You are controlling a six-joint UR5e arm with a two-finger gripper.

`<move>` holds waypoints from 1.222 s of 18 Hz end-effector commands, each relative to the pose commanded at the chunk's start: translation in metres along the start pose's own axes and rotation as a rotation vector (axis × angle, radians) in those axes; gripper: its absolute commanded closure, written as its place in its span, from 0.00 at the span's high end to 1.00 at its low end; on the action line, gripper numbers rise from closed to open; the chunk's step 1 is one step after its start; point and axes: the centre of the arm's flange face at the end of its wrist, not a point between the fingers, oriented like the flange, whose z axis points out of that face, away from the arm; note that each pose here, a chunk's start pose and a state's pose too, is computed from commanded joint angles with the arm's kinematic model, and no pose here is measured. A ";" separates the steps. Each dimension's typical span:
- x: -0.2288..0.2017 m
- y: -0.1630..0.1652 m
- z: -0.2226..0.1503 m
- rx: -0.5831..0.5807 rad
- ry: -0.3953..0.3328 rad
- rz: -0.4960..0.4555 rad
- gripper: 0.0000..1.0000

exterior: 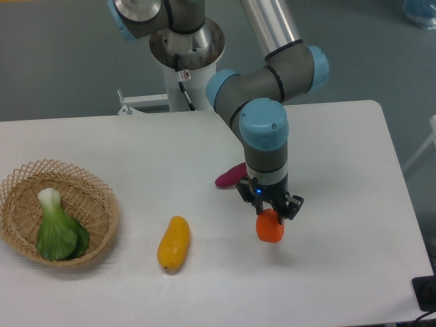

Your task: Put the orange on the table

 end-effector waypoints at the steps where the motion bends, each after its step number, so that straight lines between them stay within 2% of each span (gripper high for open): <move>1: 0.005 0.003 0.007 -0.031 -0.014 0.003 0.51; 3: 0.017 0.009 0.018 -0.082 -0.031 0.015 0.52; 6: 0.030 0.009 0.025 -0.092 -0.019 0.032 0.52; 8: 0.055 0.003 0.029 -0.099 0.000 0.066 0.52; 10: 0.059 0.001 0.029 -0.100 0.000 0.070 0.53; 12: 0.067 -0.003 0.030 -0.106 0.001 0.087 0.61; 14: 0.068 -0.002 0.030 -0.112 -0.001 0.091 0.72; 15: 0.067 -0.002 0.028 -0.110 -0.003 0.090 0.83; 16: 0.068 -0.002 0.029 -0.111 -0.002 0.090 1.00; 22: 0.065 -0.001 0.019 -0.083 -0.006 0.080 1.00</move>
